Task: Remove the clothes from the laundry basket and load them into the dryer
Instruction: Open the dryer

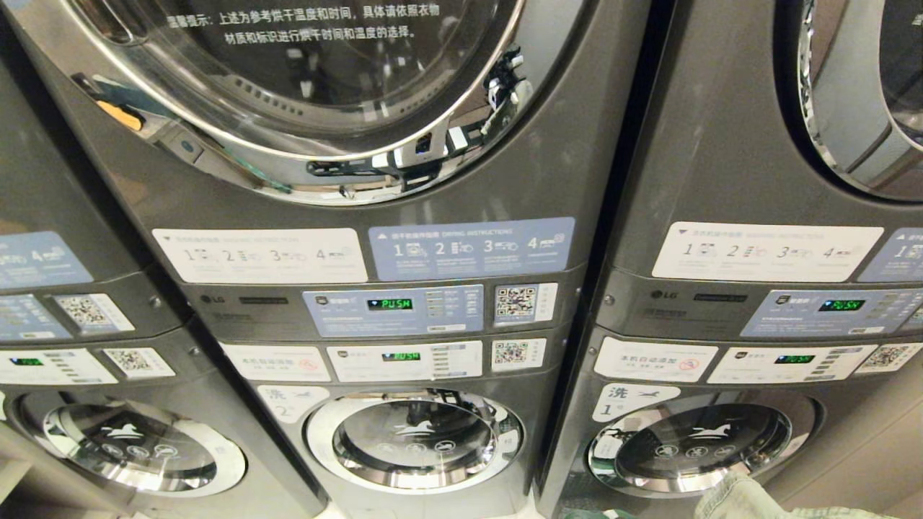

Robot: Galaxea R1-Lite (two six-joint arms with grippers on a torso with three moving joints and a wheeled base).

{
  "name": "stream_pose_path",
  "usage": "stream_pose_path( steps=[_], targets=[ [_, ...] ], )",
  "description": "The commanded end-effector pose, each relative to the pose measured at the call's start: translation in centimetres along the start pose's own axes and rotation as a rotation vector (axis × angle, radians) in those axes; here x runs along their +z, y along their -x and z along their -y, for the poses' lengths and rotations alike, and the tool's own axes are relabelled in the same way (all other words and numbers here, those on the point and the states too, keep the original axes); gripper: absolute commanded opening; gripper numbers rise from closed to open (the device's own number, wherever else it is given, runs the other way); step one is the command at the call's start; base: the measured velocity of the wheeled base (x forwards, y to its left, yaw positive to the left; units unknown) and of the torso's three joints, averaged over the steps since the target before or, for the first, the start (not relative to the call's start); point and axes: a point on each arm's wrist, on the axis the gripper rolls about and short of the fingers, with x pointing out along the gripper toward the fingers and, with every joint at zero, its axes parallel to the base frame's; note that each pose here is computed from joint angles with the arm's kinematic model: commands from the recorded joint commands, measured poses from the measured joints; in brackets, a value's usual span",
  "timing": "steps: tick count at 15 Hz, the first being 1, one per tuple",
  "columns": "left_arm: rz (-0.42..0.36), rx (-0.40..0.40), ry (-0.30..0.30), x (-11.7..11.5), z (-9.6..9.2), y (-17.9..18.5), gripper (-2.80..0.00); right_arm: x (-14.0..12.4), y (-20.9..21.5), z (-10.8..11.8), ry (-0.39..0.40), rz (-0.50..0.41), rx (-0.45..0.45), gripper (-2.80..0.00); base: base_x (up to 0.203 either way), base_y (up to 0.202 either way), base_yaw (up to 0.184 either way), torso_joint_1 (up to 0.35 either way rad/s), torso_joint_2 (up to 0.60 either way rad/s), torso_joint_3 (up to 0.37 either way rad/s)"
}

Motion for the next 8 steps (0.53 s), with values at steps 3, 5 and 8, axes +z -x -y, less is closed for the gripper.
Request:
stream_pose_path(
  steps=[3, 5, 8],
  targets=[
    [0.001, 0.001, 0.0, 0.0, 0.0, 0.0, -2.8, -0.02, -0.01, 0.0, 0.0, -0.003, 0.001, -2.8, 0.0, -0.195, 0.003, 0.002, 0.0, 0.001],
    [0.001, 0.001, 0.0, 0.0, 0.0, 0.0, -2.8, -0.02, -0.01, 0.0, 0.0, -0.003, 0.0, -2.8, 0.0, -0.163, -0.001, 0.003, 0.0, 0.004],
    [0.001, 0.0, 0.0, 0.0, 0.0, 0.0, -2.8, -0.02, -0.01, 0.0, 0.001, -0.003, 0.001, -2.8, 0.0, -0.026, 0.0, 0.001, 0.0, 0.0]
  ],
)
